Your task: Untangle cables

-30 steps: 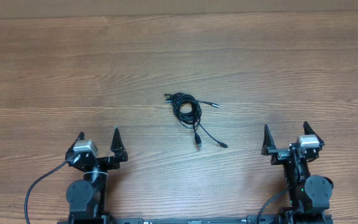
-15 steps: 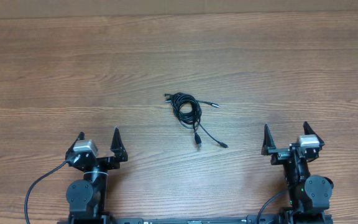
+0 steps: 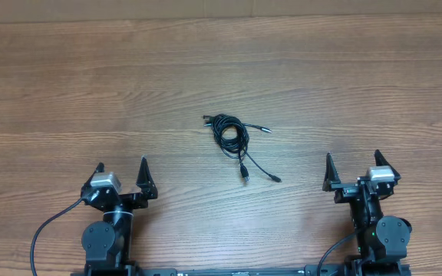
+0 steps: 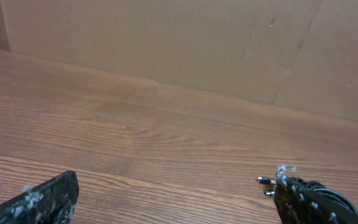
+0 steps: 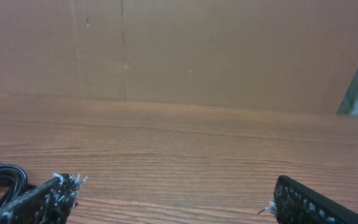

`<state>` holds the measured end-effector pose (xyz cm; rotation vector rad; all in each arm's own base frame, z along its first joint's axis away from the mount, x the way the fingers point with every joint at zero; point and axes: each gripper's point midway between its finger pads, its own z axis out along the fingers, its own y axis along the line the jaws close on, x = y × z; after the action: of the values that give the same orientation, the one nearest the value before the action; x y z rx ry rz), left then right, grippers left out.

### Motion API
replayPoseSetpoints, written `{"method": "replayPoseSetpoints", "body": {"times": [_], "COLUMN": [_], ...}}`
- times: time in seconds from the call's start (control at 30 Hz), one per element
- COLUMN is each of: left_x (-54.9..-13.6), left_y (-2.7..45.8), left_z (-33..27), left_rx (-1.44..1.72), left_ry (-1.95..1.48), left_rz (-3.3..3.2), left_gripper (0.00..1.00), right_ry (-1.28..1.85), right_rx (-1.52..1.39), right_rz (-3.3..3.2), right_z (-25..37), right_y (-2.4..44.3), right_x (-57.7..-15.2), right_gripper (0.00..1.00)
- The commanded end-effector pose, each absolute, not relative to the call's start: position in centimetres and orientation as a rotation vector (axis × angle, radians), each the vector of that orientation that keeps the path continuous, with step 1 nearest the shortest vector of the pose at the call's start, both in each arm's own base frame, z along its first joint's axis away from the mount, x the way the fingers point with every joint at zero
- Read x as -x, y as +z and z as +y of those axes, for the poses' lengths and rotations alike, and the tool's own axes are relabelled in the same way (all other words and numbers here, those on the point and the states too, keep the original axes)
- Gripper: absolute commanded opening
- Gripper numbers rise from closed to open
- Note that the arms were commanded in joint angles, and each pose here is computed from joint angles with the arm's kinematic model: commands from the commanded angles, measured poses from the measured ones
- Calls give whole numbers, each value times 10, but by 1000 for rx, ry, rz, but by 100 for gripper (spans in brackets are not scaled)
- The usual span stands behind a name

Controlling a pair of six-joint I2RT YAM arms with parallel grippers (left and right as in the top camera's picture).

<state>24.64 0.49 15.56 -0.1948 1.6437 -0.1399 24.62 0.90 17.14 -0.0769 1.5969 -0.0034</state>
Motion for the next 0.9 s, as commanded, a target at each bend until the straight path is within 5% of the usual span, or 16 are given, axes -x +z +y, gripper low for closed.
{"method": "replayPoseSetpoints", "body": {"times": [0.0,0.5,0.87], "left_x": [-246,-239,-208], "left_y": [156,190,301], "left_z": [5,1,-16], "left_rx": [215,112,-57], "left_ry": [-150,-97,-95], "left_rz": [1638,1618,1789], "left_gripper": [100,100,100], "right_ry": [-10,-10,-10], "right_rx": [76,76,76], "right_rz": [1593,1593,1593], "right_z": [9,9,9], "right_y": [170,170,170], "right_x": [-246,-246,-246], "right_gripper": [100,100,100]}}
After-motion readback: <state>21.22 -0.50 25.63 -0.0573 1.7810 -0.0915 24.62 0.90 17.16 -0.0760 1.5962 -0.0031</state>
